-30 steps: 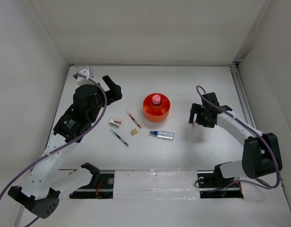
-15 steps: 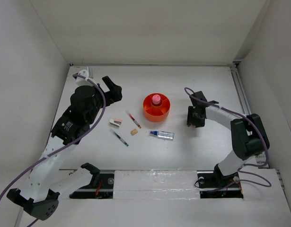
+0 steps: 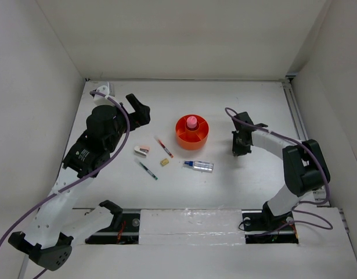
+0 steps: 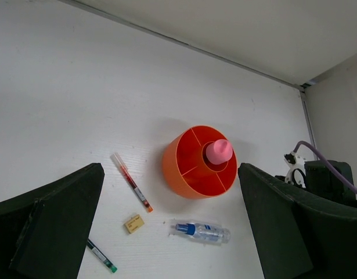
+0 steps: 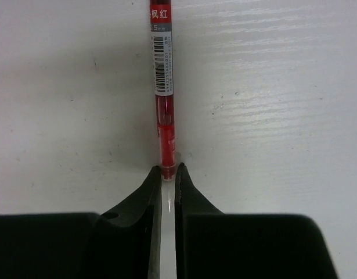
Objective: Sort the stationery into containers
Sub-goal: Pick up the pen from the center of the board, then place the pen in the storage box.
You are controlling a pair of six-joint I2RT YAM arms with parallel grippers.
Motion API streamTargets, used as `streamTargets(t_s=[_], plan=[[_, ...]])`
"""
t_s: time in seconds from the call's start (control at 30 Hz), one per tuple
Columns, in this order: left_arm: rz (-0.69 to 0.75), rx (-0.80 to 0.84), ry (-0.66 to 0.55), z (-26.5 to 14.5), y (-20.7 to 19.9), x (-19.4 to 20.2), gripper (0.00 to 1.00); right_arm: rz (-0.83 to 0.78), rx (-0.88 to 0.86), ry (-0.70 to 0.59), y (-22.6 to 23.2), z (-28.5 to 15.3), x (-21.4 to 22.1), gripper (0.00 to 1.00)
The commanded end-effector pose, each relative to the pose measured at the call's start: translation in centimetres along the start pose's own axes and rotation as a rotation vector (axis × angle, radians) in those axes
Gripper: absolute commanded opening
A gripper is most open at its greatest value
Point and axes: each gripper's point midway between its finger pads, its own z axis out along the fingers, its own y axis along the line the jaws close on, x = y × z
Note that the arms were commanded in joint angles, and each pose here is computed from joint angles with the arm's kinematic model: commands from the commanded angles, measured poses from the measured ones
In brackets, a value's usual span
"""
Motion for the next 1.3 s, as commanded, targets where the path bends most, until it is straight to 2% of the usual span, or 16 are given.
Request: streamTargets(t_s=[0.0, 0.2, 0.27, 0.33, 0.43, 0.53, 0.57, 0.63, 0.7, 1.0, 1.27], plan=[[0.003, 0.044, -0.026, 0.0, -0.9, -0.7, 1.0, -0.012, -0.032, -0.035, 1.0, -0.2, -0.8, 0.0], [0.002, 0.162, 0.035, 0.7, -3.4, 0.4, 1.0, -0.039, -0.117, -0.17, 2.7, -4.6, -1.8, 0.0], [0.005, 0.255, 0.094, 0.7, -4.9, 1.9, 1.0, -0.061, -0.226, -0.243, 4.1, -7.6, -2.5, 0.0], [0.01, 0.343, 0.099, 0.7, -6.5, 2.0, 1.0, -0.08, -0.33, -0.312, 5.4, -10.6, -2.9, 0.0], [0.002, 0.498, 0.144, 0.1, -9.1, 2.8, 1.0, -0.161, -0.504, -0.355, 8.8, -14.0, -2.0, 0.0], [-0.01, 0.617, 0.205, -0.5, -10.9, 4.1, 1.0, -0.237, -0.652, -0.489, 11.8, -19.1, -2.2, 0.0], [-0.025, 0.665, 0.191, -0.7, -11.7, 3.7, 1.0, -0.237, -0.692, -0.533, 12.2, -20.2, -2.0, 0.0], [-0.04, 0.755, 0.235, -1.5, -12.6, 4.9, 1.0, -0.254, -0.768, -0.544, 13.7, -21.8, -1.4, 0.0], [-0.055, 0.829, 0.22, -2.0, -13.6, 4.7, 1.0, -0.265, -0.814, -0.563, 14.7, -23.4, -1.5, 0.0], [-0.073, 0.862, 0.251, -1.3, -13.5, 6.4, 1.0, -0.368, -0.996, -0.563, 19.6, -28.2, 0.5, 0.0], [-0.067, 0.848, 0.269, -1.0, -13.4, 6.8, 0.88, -0.39, -1.066, -0.609, 22.2, -31.0, 0.9, 0.0]])
